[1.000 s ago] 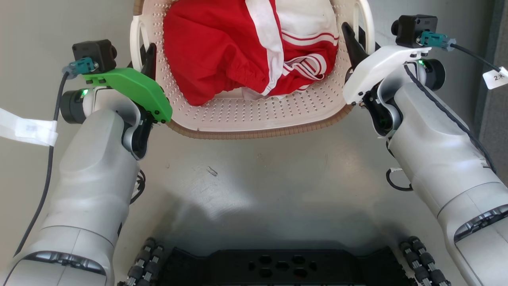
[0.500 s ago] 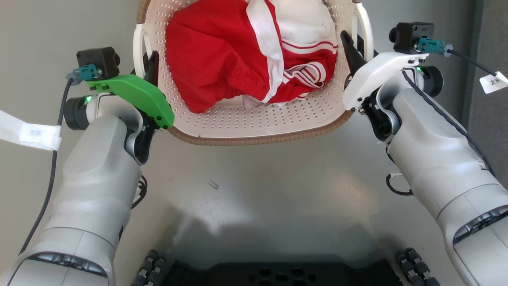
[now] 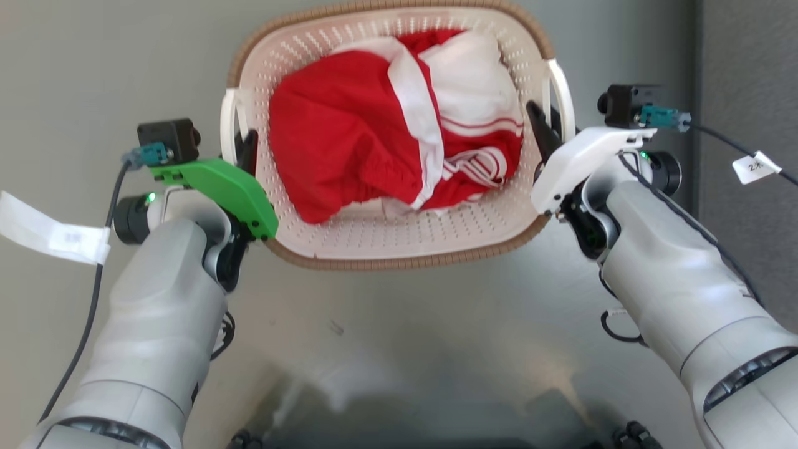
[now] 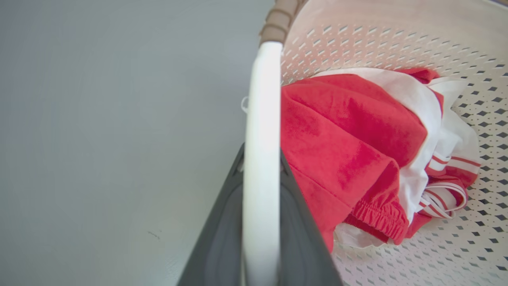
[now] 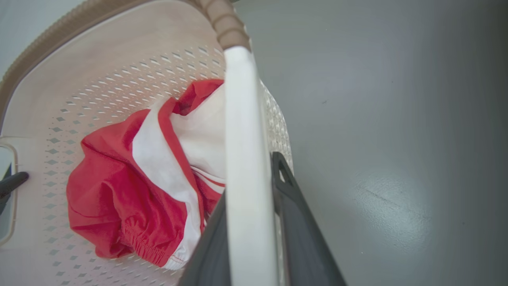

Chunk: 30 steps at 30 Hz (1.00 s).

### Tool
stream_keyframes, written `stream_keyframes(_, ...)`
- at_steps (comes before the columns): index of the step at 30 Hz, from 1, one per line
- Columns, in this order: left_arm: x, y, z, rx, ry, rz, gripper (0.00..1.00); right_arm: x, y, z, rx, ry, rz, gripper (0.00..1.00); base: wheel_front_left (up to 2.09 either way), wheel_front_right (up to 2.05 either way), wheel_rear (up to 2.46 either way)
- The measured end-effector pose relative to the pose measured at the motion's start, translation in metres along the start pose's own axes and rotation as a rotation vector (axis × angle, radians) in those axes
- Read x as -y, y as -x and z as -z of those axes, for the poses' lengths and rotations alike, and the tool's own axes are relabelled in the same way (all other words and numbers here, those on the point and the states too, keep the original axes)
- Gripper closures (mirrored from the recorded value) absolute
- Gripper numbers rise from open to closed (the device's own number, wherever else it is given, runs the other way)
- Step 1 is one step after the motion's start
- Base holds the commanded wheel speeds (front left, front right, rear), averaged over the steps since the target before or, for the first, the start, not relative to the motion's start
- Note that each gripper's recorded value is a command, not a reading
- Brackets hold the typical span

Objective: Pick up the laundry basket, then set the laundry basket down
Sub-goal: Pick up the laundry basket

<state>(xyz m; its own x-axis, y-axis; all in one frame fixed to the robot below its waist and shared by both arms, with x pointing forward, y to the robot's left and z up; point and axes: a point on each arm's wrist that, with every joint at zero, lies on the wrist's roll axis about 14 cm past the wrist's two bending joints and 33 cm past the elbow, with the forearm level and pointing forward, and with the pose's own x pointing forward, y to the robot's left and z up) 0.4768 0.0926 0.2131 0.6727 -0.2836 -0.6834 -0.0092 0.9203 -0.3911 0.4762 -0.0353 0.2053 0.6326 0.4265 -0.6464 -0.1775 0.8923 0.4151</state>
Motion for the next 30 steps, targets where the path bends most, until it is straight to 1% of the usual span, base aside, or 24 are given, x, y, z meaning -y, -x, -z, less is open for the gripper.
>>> stream_keyframes(9,0.015,0.026,-0.008,0.000,-0.011,0.017,1.00,-0.013,0.030,-0.013,0.000,0.015,-0.003,1.00,0.00,0.00,0.00)
stream_keyframes(16,0.030,0.047,-0.005,-0.026,-0.049,0.040,1.00,-0.019,0.057,-0.011,-0.025,0.007,0.009,1.00,0.00,0.00,0.00)
stream_keyframes(22,0.038,0.066,-0.006,-0.023,-0.052,0.046,1.00,-0.027,0.078,-0.015,-0.026,0.022,0.007,1.00,0.00,0.00,0.00)
stream_keyframes(26,0.043,0.082,0.001,-0.035,-0.027,0.044,1.00,-0.032,0.097,-0.012,-0.044,0.018,0.011,1.00,0.00,0.00,0.00)
stream_keyframes(30,0.048,0.094,0.003,-0.040,-0.024,0.047,1.00,-0.037,0.111,-0.011,-0.049,0.018,0.012,1.00,0.00,0.00,0.00)
